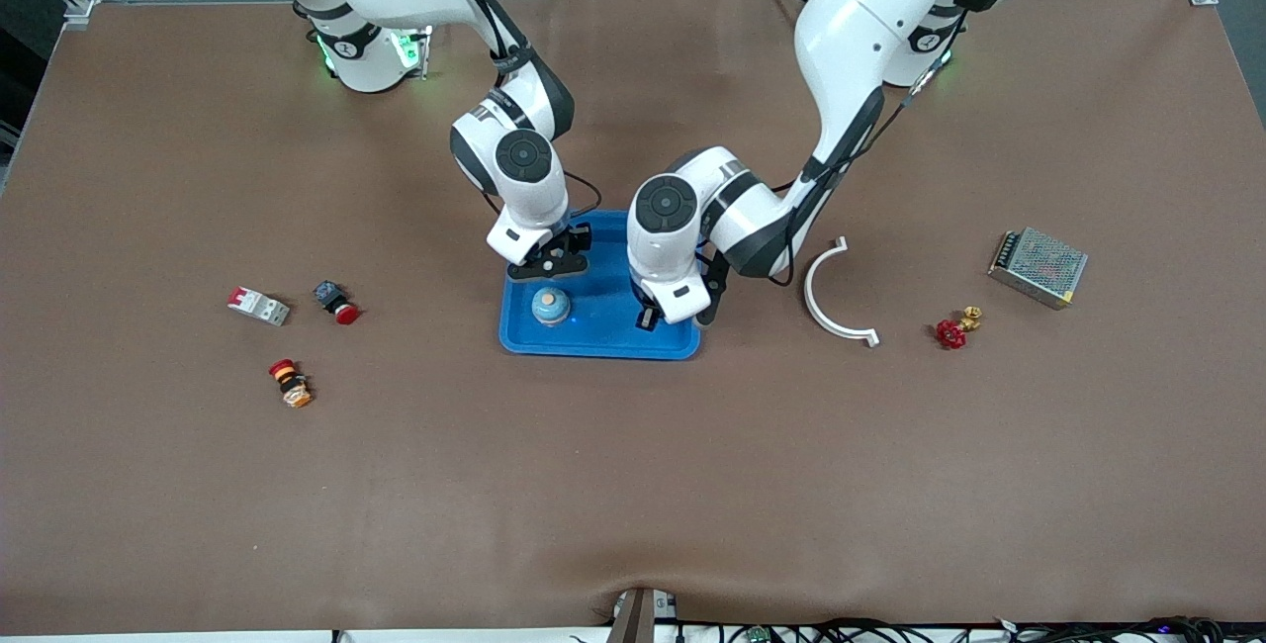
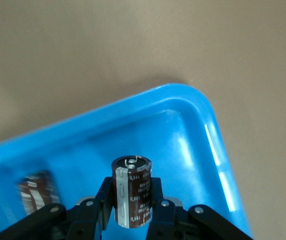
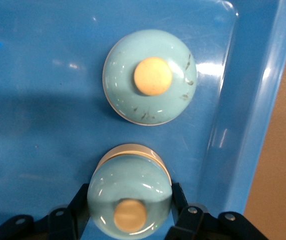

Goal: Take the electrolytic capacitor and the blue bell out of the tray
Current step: 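Lift the bell with the right gripper while the left gripper lifts the capacitor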

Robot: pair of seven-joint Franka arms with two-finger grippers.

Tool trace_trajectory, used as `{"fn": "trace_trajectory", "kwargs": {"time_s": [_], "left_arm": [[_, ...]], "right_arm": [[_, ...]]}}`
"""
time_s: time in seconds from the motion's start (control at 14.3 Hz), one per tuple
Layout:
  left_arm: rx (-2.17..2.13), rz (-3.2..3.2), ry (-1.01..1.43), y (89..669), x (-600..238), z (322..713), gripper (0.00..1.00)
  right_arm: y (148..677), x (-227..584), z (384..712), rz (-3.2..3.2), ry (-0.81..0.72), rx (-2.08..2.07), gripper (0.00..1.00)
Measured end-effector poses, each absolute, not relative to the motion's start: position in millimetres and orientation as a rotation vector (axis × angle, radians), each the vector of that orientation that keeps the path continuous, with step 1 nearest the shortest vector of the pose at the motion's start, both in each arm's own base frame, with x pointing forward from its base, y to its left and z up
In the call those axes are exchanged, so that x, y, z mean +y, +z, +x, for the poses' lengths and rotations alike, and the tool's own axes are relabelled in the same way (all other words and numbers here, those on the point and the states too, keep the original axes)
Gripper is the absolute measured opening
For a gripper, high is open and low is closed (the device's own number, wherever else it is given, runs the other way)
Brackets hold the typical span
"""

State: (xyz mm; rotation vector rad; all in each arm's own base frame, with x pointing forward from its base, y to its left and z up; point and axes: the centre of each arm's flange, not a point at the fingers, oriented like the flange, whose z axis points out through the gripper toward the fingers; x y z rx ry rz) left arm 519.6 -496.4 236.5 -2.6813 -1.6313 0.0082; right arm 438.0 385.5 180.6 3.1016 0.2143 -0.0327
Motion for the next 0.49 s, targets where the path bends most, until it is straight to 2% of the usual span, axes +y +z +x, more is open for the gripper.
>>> {"fn": "trace_trajectory", "kwargs": {"time_s": [0.21, 0.49], "left_arm": [[-1.253, -2.835, 0.028, 268.5, -484.4, 515.1, 0.34], [-0.756, -2.965, 0.11, 280.4, -429.2, 499.2, 0.34]], "right_arm": [[180.6, 385.5, 438.1, 3.102, -0.032, 0.214, 0.67], [180.9, 385.8, 438.4, 3.101, -0.034, 0.214, 0.67]]}}
